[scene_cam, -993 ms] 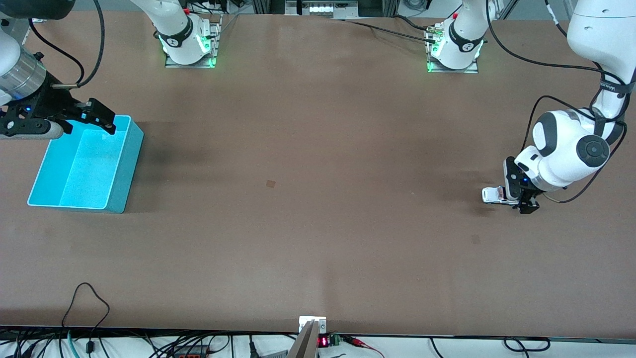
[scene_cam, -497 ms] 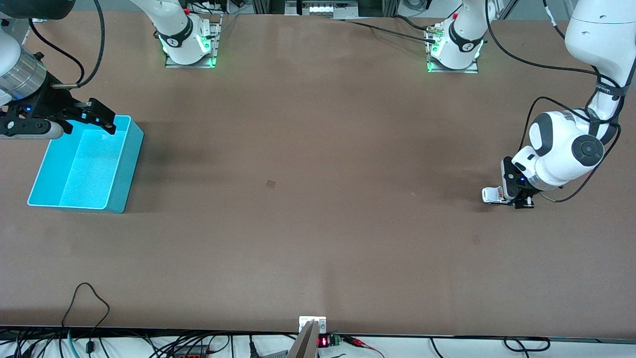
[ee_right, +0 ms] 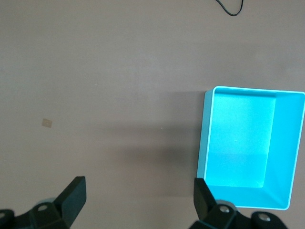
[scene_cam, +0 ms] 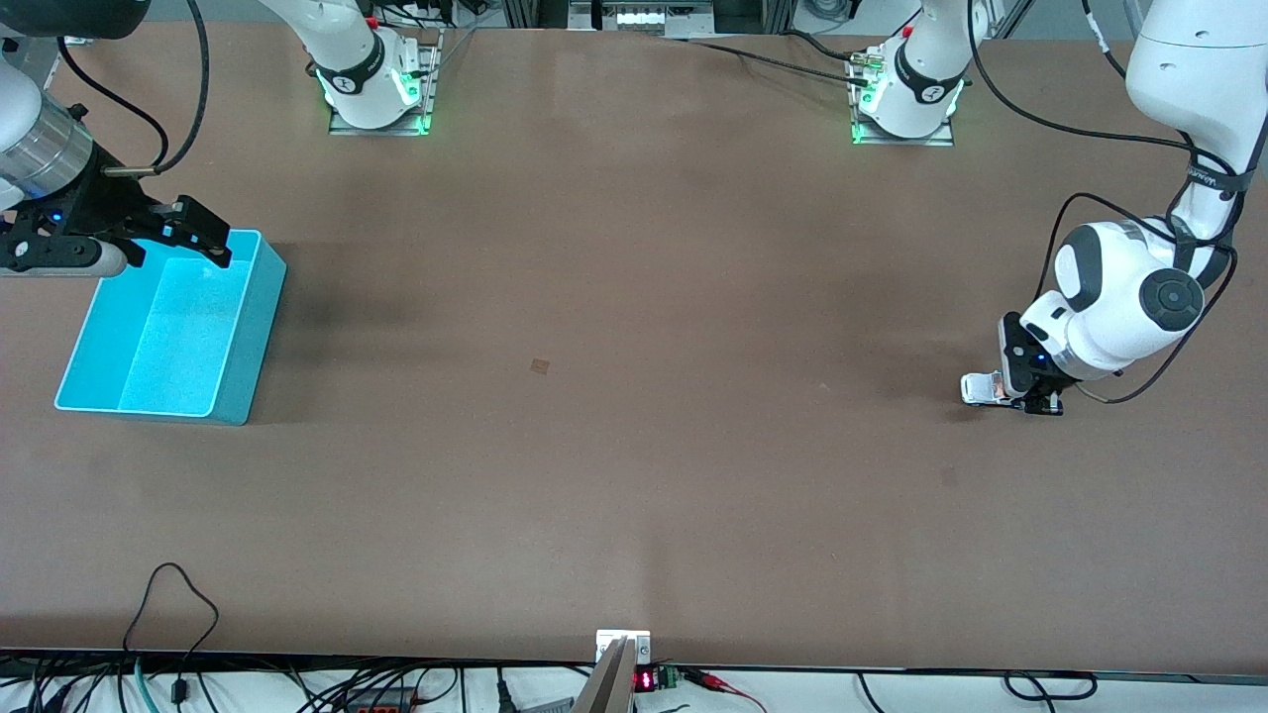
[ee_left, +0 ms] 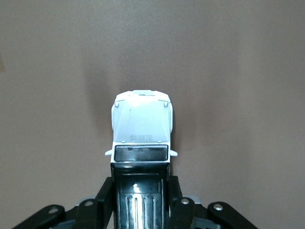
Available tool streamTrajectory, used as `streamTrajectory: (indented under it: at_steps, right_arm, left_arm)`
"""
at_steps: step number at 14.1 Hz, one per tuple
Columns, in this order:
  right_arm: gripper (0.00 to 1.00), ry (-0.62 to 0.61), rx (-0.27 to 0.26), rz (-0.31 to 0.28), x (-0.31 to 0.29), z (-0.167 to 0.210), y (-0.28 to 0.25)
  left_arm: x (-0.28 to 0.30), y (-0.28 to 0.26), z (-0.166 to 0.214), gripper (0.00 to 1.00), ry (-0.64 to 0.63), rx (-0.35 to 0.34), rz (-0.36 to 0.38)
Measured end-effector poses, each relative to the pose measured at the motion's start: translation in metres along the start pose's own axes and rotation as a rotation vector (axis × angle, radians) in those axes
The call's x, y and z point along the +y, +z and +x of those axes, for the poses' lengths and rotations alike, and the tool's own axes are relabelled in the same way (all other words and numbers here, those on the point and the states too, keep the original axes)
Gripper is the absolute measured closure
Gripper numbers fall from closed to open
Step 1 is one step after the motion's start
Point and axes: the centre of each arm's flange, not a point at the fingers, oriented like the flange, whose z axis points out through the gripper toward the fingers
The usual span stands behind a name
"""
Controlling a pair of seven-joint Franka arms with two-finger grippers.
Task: Wind and store white jeep toy
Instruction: 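Drag the jeep backward along the table with the left gripper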
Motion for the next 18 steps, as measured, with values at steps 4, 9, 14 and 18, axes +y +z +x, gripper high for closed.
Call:
streamTrajectory:
  at_steps: [4, 9, 14, 18]
  right_arm:
    - [0.0, 0.0, 0.0, 0.0, 0.0, 0.0, 0.0]
    - [0.0, 0.0, 0.0, 0.0, 0.0, 0.0, 0.0]
    - [0.0, 0.0, 0.0, 0.0, 0.0, 0.0, 0.0]
    - [0.0, 0.0, 0.0, 0.0, 0.0, 0.0, 0.0]
  left_arm:
    - [0.002, 0.001, -0.018, 0.51, -0.03, -0.001, 0.001]
    - [0.01, 0.004, -0.077, 0.51, -0.045, -0.007, 0.009]
    - [0.017, 0.006, -0.126, 0.51, -0.057, -0.014, 0.02]
    - [0.025, 0.007, -0.158, 0.51, -0.069, -0.021, 0.029]
